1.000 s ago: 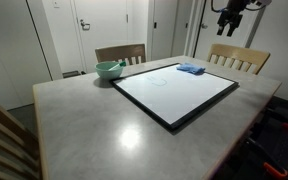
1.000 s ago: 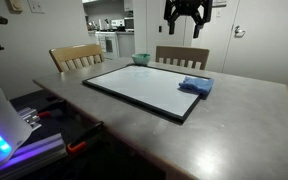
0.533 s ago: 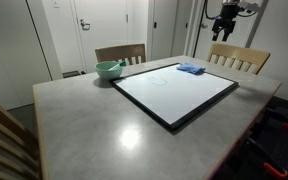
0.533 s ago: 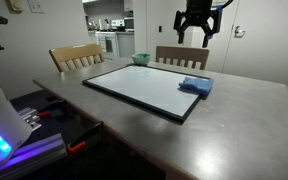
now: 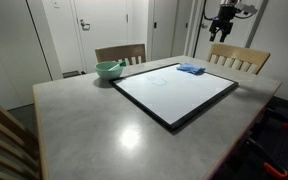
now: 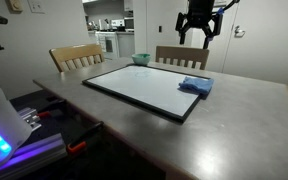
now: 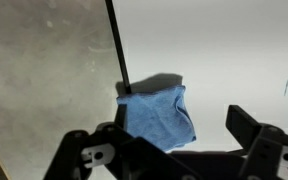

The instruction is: Use the blue towel to erase the drawing on the board

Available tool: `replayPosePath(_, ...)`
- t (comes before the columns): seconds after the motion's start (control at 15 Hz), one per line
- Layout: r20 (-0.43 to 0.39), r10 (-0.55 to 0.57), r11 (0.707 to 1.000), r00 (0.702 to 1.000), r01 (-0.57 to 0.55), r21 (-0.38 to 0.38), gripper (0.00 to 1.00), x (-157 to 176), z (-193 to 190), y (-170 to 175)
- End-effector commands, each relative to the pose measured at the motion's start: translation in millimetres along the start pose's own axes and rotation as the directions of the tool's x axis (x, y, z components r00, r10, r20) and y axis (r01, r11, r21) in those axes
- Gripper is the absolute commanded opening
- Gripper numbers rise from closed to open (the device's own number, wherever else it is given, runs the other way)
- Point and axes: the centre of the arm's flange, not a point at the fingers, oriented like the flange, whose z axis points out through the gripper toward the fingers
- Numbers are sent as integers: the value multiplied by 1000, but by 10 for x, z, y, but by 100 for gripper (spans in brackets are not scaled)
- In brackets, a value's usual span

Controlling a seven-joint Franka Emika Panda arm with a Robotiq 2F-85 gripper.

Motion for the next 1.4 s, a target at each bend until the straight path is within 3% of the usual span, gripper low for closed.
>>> replayPosePath(0.0, -8, -6, 1000, 1000, 6, -20, 100, 5, 38, 1)
replayPosePath(0.27, 16, -138, 988, 990, 139, -68, 100, 188, 270, -29)
replayPosePath(0.53, 62, -293, 948, 954, 298, -108, 100, 435, 598, -188)
replayPosePath(0.73, 76, -332, 933, 940, 339, -118, 100, 656, 836, -187)
replayPosePath(1.0, 39, -296, 952, 954, 298, -76, 100, 921, 1070, 0)
replayPosePath(1.33, 11, -280, 959, 960, 279, 44, 100, 1147, 1425, 184)
